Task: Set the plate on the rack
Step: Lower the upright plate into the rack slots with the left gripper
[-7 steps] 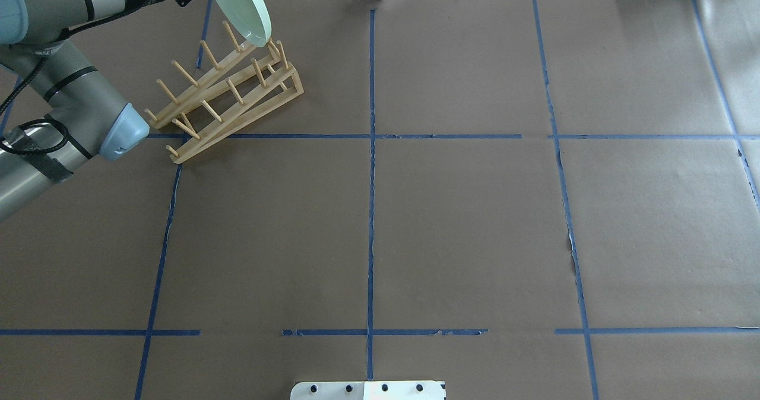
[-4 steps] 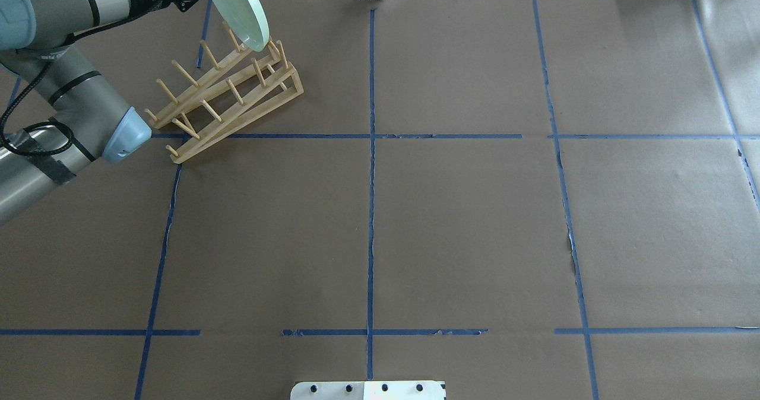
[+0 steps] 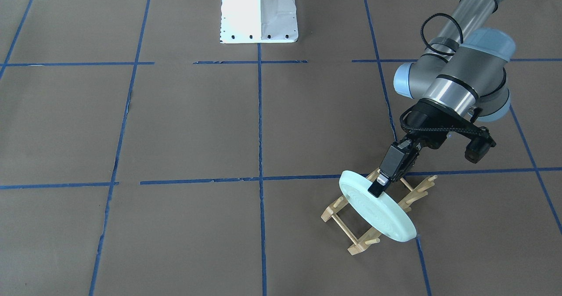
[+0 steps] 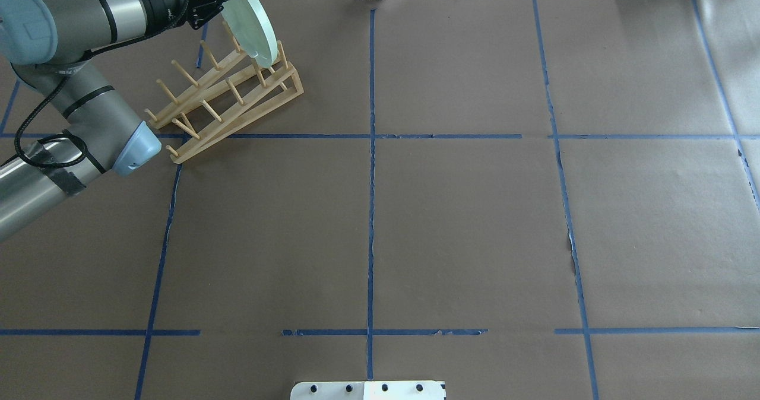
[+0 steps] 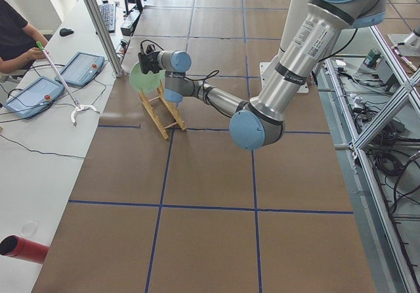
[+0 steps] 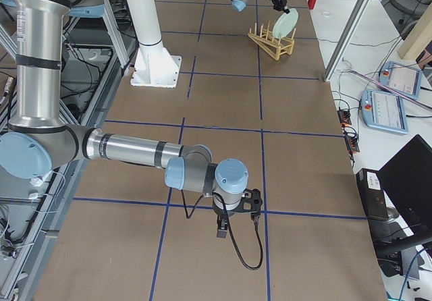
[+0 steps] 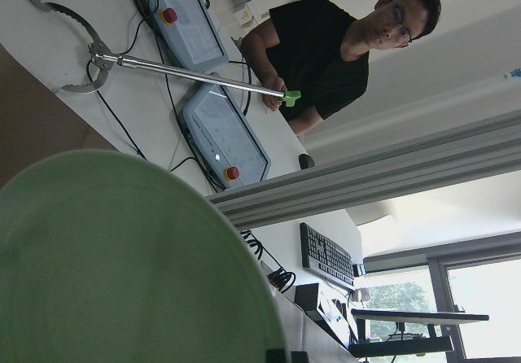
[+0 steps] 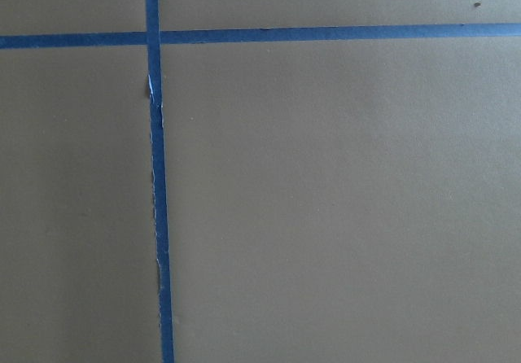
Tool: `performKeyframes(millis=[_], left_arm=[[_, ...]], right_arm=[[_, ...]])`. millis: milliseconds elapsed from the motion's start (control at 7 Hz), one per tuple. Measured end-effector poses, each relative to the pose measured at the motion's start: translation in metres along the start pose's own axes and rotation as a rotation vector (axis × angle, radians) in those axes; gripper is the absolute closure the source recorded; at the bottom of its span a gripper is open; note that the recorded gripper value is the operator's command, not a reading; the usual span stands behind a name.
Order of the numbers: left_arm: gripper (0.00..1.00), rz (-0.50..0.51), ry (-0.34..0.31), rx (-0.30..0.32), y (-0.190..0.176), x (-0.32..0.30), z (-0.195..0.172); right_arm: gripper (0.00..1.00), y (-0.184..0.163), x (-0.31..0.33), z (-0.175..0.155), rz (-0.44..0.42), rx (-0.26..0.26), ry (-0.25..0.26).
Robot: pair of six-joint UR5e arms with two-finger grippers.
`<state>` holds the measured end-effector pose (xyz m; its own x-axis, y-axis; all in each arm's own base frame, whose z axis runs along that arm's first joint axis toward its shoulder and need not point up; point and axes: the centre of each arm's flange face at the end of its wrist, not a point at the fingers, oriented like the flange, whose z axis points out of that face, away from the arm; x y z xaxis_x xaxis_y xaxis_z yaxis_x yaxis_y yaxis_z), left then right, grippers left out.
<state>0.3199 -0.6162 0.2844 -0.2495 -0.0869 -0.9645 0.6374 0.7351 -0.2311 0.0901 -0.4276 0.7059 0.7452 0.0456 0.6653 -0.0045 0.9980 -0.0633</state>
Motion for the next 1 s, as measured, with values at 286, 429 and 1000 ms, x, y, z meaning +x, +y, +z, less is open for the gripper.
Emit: performKeyframes(millis=[286, 429, 1000], left_arm=[[1.00, 0.023, -0.015, -0.001, 0.000, -0.007, 0.004], [1.00, 0.027, -0.018, -0.005, 0.003, -0.009, 0.005], [0.00, 0.031, -0.026, -0.015, 0.010, -0.013, 0.008]], right_arm=[[0.00, 0.000, 0.000, 0.000, 0.000, 0.000, 0.000], [0.00, 0.000, 0.000, 0.000, 0.000, 0.000, 0.000], [0.00, 0.000, 0.000, 0.000, 0.000, 0.000, 0.000]])
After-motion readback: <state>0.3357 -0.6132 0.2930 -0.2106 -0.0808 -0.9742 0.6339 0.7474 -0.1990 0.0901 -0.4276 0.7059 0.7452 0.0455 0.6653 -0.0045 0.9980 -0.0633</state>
